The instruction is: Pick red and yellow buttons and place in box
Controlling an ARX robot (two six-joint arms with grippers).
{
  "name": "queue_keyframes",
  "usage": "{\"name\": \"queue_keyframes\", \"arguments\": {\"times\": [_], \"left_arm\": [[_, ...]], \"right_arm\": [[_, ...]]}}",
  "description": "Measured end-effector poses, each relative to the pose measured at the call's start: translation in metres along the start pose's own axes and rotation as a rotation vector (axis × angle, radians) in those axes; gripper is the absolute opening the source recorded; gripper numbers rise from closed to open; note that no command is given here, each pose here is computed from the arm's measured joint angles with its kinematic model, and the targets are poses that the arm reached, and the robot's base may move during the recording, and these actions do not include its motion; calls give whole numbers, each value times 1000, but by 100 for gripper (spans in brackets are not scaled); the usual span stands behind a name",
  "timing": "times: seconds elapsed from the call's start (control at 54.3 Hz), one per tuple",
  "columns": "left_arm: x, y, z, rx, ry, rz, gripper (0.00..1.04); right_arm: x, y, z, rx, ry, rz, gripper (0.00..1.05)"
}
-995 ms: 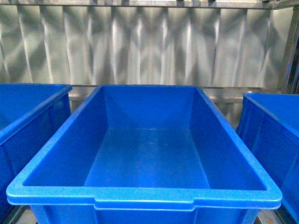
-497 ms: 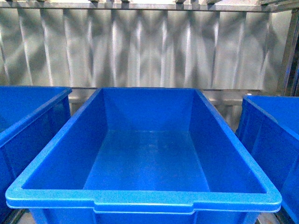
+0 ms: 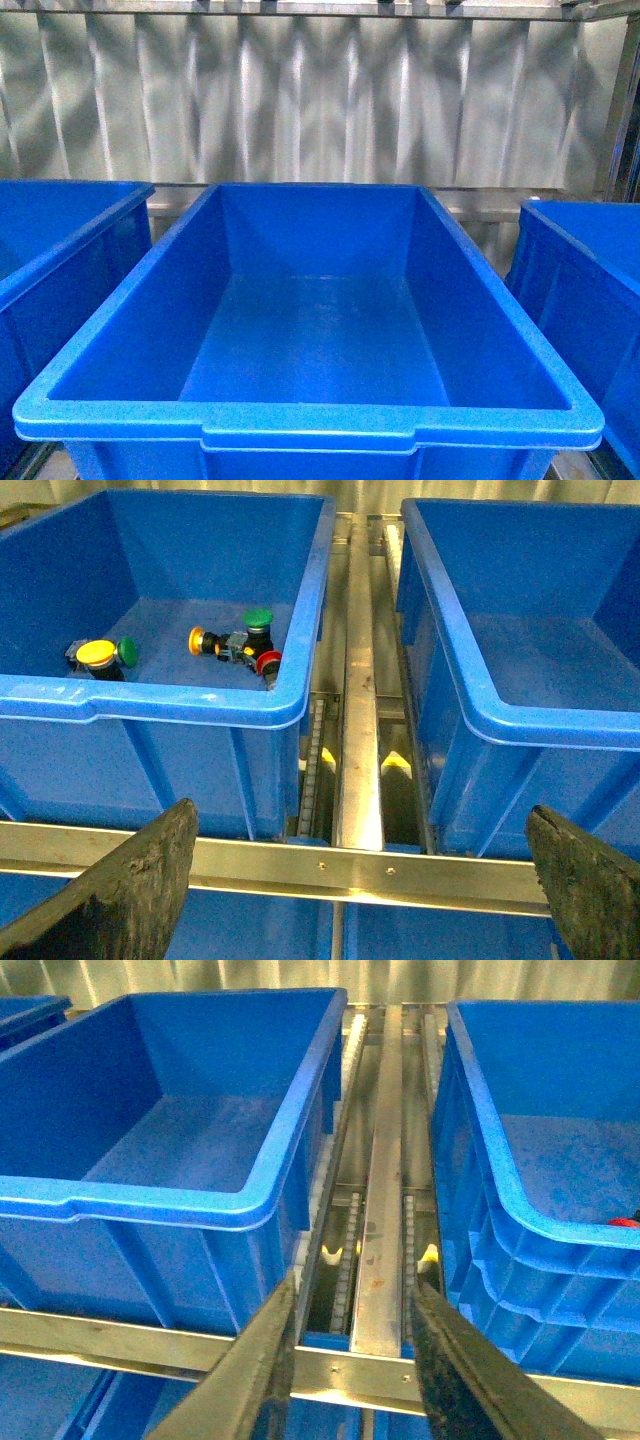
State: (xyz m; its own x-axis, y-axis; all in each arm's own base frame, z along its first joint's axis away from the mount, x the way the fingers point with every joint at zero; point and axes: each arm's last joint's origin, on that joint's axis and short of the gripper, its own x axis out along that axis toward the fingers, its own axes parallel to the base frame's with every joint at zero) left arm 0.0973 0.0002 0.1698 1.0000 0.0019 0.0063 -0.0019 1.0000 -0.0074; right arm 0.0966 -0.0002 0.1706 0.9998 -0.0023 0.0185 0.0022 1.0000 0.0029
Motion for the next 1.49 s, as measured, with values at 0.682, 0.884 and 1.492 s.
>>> {"name": "queue_keyframes", "arguments": {"times": [0.682, 0.884, 1.492], "left_arm": [[0, 0, 0, 0, 0, 0, 97], [0, 0, 0, 0, 0, 0, 97], [14, -1, 16, -83, 102, -24, 97]], "right_arm": [[0, 0, 0, 0, 0, -2, 98], [0, 0, 0, 0, 2, 1, 98], [0, 0, 0, 0, 2, 2, 98]]}}
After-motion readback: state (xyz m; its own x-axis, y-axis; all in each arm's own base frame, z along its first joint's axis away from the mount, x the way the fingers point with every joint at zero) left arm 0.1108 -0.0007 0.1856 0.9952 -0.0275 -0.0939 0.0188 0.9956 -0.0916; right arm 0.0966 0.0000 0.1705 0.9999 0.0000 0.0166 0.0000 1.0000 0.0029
